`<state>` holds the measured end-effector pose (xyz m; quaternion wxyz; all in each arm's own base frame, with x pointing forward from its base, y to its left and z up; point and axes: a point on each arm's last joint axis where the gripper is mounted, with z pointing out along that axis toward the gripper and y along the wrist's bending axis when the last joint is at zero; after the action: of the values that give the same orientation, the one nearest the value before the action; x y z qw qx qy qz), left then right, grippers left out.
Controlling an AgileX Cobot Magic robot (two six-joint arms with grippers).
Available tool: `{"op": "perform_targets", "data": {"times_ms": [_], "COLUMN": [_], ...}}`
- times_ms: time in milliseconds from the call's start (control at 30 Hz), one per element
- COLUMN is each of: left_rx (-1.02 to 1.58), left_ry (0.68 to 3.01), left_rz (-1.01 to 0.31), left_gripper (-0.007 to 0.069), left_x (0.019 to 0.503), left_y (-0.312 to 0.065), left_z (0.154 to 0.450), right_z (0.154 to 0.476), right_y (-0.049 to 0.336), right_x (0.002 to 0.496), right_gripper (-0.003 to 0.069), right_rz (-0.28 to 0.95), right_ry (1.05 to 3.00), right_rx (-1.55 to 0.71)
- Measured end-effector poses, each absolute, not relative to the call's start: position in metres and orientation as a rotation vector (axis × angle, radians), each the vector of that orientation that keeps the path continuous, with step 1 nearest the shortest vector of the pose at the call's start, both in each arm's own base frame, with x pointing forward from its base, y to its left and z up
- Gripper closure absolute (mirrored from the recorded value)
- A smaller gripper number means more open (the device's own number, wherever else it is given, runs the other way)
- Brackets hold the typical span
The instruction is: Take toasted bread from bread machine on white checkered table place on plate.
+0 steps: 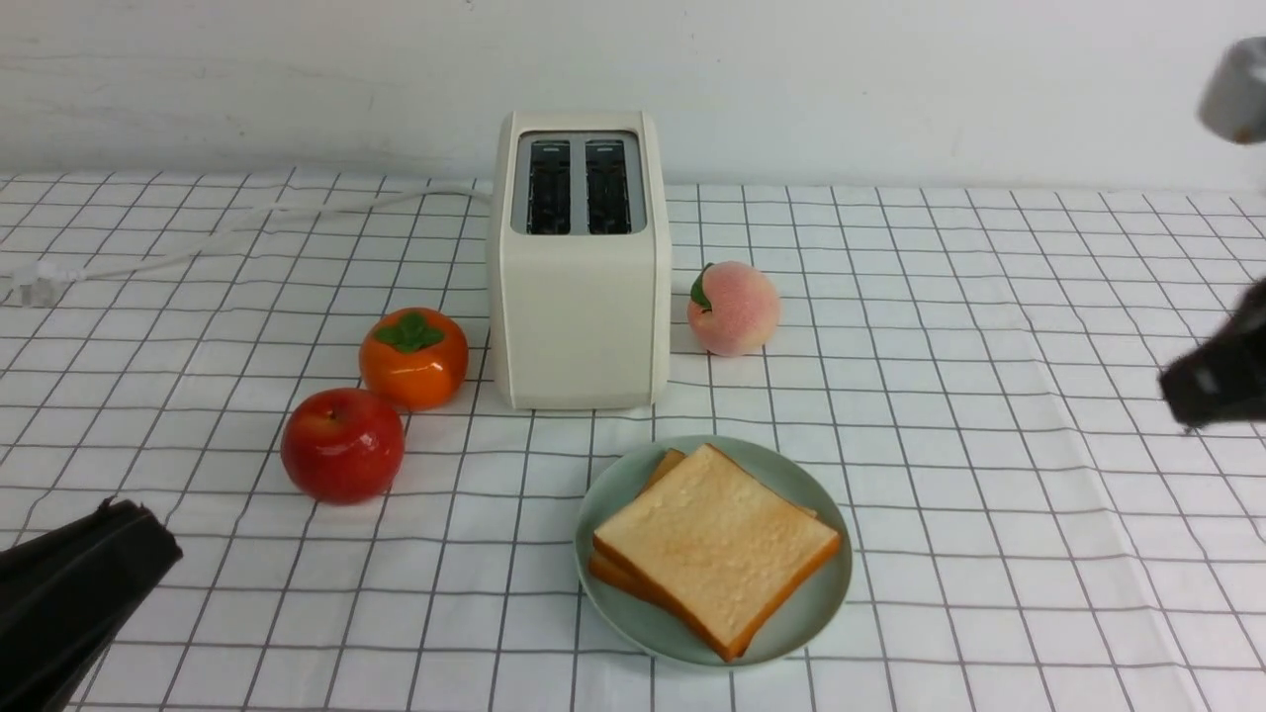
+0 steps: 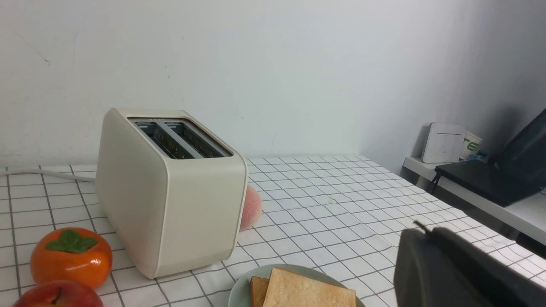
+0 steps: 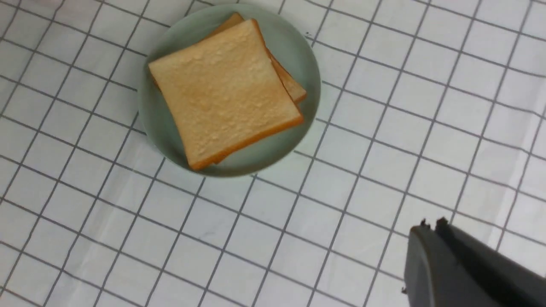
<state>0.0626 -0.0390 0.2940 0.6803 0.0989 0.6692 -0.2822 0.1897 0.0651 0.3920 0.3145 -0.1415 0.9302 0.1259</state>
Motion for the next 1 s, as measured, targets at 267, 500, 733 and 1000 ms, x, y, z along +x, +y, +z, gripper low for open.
{"op": "perform_targets", "data": {"times_ms": [267,500,733,1000], "left_rx": [0.222,0.222,0.222,0.222], "left_ry": [1.499,1.499,1.499,1.499], "left_rz": [-0.634,-0.634,-0.634,-0.634], "left_gripper": [0.0638,0.0638,0.0638,0.0638], "left_x": [0.062,0.062,0.062,0.062], "left_y": [-0.039,-0.039,-0.039,-0.039], "left_z": [0.294,0.294,0.294,0.294], "right_z": [0.367,0.361,0.358,0.338], "right_y": [0.047,0.042,0.04,0.022], "right_x": [0.118,0.097,0.089,0.067], "right_gripper": [0.066,0.0657,0.0647,0.0645], "right_rz": [0.344,0.347,0.344,0.254], "right_ry": [2.418,2.418,2.463,2.166], "right_rx": [-0.333,-0.344,-0.36,-0.174]}}
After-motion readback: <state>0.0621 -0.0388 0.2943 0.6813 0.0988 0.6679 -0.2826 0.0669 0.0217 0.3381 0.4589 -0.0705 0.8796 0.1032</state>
